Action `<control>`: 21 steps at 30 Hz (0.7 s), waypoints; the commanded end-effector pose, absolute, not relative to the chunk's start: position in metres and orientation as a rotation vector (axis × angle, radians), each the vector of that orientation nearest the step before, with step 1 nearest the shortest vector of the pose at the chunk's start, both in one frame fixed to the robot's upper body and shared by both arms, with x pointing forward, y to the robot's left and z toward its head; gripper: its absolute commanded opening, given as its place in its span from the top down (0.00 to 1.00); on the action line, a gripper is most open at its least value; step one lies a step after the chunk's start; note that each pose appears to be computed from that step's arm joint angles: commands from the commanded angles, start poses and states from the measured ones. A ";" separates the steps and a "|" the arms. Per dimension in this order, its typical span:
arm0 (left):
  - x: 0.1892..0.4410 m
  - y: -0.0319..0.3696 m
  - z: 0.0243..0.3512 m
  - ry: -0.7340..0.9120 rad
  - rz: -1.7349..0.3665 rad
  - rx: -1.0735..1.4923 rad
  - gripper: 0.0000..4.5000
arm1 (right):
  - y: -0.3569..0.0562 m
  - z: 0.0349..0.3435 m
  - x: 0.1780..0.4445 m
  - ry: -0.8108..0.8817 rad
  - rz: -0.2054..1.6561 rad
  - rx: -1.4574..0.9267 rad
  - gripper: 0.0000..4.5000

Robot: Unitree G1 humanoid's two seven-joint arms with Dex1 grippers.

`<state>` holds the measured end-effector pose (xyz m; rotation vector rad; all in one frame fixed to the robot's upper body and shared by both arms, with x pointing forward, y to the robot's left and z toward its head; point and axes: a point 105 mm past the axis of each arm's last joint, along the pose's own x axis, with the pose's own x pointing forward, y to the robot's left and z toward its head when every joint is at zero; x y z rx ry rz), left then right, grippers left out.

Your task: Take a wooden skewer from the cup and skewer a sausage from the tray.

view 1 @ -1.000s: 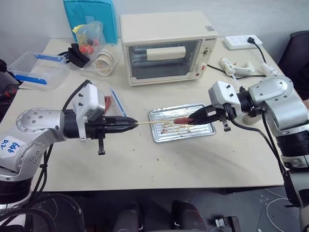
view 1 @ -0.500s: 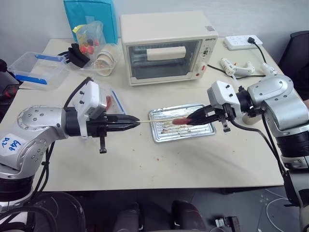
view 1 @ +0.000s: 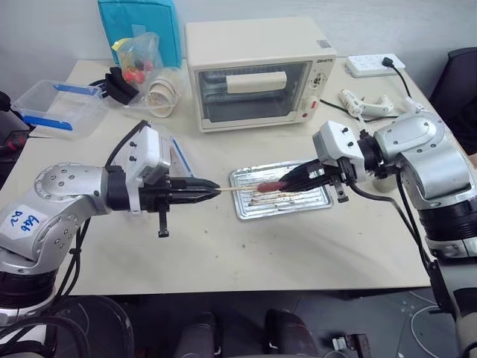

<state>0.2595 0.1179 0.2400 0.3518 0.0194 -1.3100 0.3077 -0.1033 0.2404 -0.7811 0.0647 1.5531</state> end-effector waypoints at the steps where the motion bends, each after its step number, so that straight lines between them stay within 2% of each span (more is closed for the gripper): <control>1: 0.258 0.107 0.244 -0.020 -1.346 0.384 1.00 | -0.086 0.267 0.289 -0.081 1.615 -0.835 0.92; 10: 0.262 0.101 0.240 -0.033 -1.352 0.387 1.00 | -0.079 0.270 0.283 -0.100 1.622 -0.826 0.92; 13: 0.261 0.104 0.238 -0.029 -1.346 0.386 1.00 | -0.084 0.269 0.284 -0.064 1.619 -0.816 0.76; 18: 0.258 0.109 0.236 -0.023 -1.312 0.382 1.00 | -0.087 0.271 0.288 -0.082 1.580 -0.827 0.42; 21: 0.255 0.115 0.238 -0.036 -1.257 0.371 1.00 | -0.093 0.275 0.293 -0.089 1.547 -0.849 0.42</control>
